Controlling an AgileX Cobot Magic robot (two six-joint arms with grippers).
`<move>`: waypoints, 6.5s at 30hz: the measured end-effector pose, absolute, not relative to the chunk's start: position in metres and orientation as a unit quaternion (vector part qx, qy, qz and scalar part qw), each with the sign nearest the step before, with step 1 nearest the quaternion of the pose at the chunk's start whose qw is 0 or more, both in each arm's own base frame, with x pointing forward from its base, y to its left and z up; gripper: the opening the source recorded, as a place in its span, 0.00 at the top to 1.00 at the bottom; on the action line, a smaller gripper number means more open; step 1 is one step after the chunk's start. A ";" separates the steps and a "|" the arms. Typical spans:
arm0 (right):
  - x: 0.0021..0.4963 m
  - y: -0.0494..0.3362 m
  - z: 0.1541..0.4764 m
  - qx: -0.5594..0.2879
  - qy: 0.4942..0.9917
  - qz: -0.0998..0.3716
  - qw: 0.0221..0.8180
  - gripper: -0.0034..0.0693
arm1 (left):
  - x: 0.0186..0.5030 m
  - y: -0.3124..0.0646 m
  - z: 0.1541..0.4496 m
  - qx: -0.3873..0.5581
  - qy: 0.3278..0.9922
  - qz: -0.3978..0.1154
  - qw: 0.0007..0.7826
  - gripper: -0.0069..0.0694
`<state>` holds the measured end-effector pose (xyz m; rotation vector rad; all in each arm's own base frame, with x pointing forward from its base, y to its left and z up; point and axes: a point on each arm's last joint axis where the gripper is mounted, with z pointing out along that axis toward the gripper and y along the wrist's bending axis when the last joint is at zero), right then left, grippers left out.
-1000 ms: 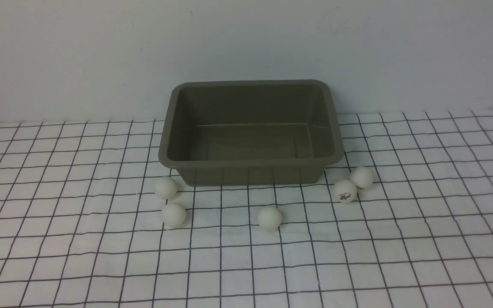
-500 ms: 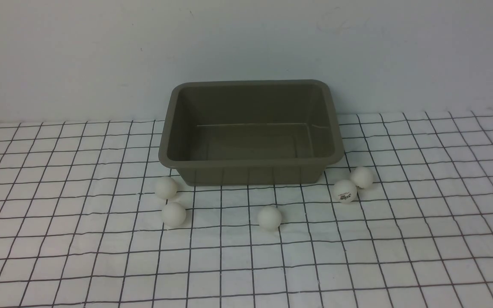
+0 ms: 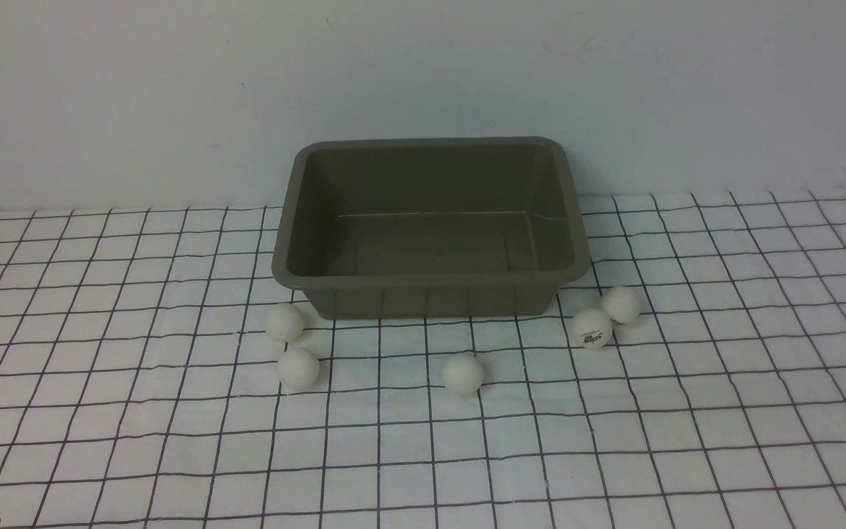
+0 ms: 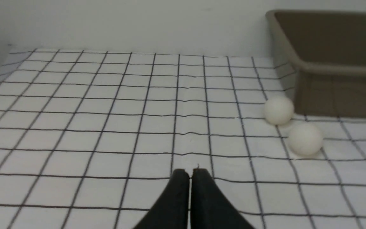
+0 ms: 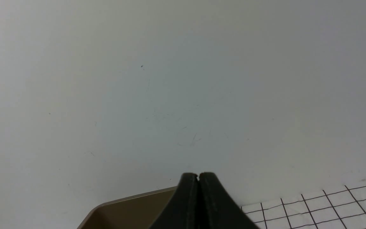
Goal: Put the table tennis balls into the box on the white checkered tablecloth.
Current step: 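Reach for and grasp a ping pong ball on the table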
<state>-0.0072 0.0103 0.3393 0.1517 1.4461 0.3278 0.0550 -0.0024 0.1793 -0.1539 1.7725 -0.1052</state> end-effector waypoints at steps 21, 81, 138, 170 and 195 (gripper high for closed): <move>-0.007 0.010 0.339 0.069 0.658 0.148 0.735 0.98 | 0.056 -0.008 0.189 -0.192 0.717 -0.203 0.639 0.92; 0.087 0.032 0.330 -0.187 0.839 0.102 0.501 0.78 | 0.078 -0.019 0.284 0.160 0.840 -0.025 0.517 0.54; 0.423 0.071 0.193 -0.269 0.926 0.113 0.237 0.34 | 0.076 -0.021 0.280 0.165 0.851 -0.037 0.497 0.47; 0.430 0.076 0.156 -0.260 0.931 0.143 0.213 0.34 | 0.076 -0.021 0.280 0.165 0.851 -0.036 0.497 0.47; 0.433 0.084 0.148 -0.275 0.926 0.132 0.222 0.45 | 0.075 -0.021 0.280 0.166 0.852 -0.036 0.496 0.47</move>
